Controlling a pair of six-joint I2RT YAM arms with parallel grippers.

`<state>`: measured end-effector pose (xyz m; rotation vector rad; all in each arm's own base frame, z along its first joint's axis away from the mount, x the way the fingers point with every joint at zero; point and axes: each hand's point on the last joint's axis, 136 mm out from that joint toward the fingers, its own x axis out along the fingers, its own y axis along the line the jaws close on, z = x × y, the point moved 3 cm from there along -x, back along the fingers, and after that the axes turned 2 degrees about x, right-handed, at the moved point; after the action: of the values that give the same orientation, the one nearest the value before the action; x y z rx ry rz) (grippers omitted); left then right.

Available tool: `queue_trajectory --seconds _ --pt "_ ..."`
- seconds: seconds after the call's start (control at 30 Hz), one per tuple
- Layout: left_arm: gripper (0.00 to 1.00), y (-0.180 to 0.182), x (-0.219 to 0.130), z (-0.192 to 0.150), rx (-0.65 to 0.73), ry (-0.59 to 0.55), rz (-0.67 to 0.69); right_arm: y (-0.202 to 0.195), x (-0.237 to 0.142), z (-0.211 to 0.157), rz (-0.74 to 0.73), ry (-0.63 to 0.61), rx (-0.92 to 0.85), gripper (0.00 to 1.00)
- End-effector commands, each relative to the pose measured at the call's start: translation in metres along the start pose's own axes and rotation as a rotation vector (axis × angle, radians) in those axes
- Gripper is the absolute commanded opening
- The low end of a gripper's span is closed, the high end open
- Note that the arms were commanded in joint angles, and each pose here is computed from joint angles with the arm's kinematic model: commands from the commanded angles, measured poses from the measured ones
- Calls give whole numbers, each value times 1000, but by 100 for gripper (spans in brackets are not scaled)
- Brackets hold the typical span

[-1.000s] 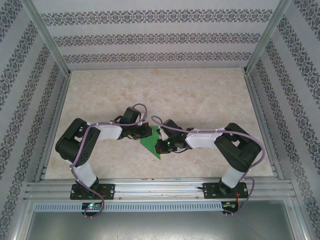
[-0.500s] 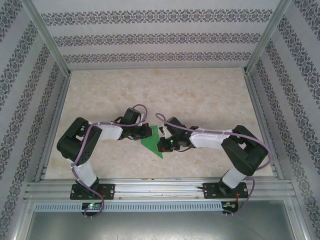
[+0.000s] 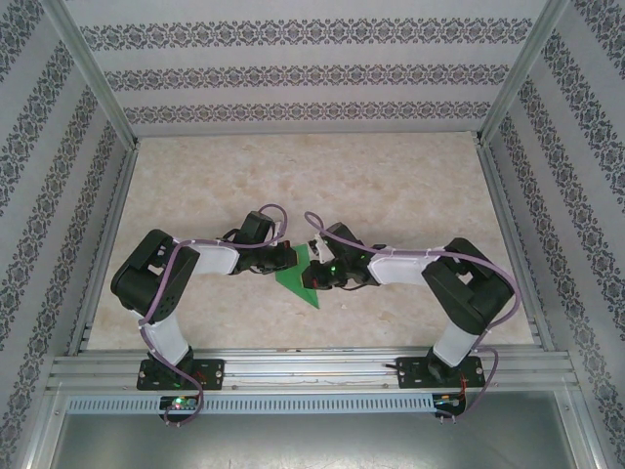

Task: Fold a paper plane with a square sheet of paper (fold left side to right side)
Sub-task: Fourth fold the wing at the center of the table.

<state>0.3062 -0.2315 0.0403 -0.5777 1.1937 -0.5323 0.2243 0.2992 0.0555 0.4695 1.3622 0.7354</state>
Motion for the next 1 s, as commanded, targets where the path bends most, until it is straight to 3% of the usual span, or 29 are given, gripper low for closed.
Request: queue_trajectory --seconds 0.0,0.43,0.97 --pt "0 17 5 -15 -28 35 60 12 6 12 28 -31 -17 0" --pt "0 17 6 -15 -30 36 62 5 18 20 -15 -27 -17 0" --pt "0 24 9 -16 -35 43 89 -16 19 -11 -96 57 24 0"
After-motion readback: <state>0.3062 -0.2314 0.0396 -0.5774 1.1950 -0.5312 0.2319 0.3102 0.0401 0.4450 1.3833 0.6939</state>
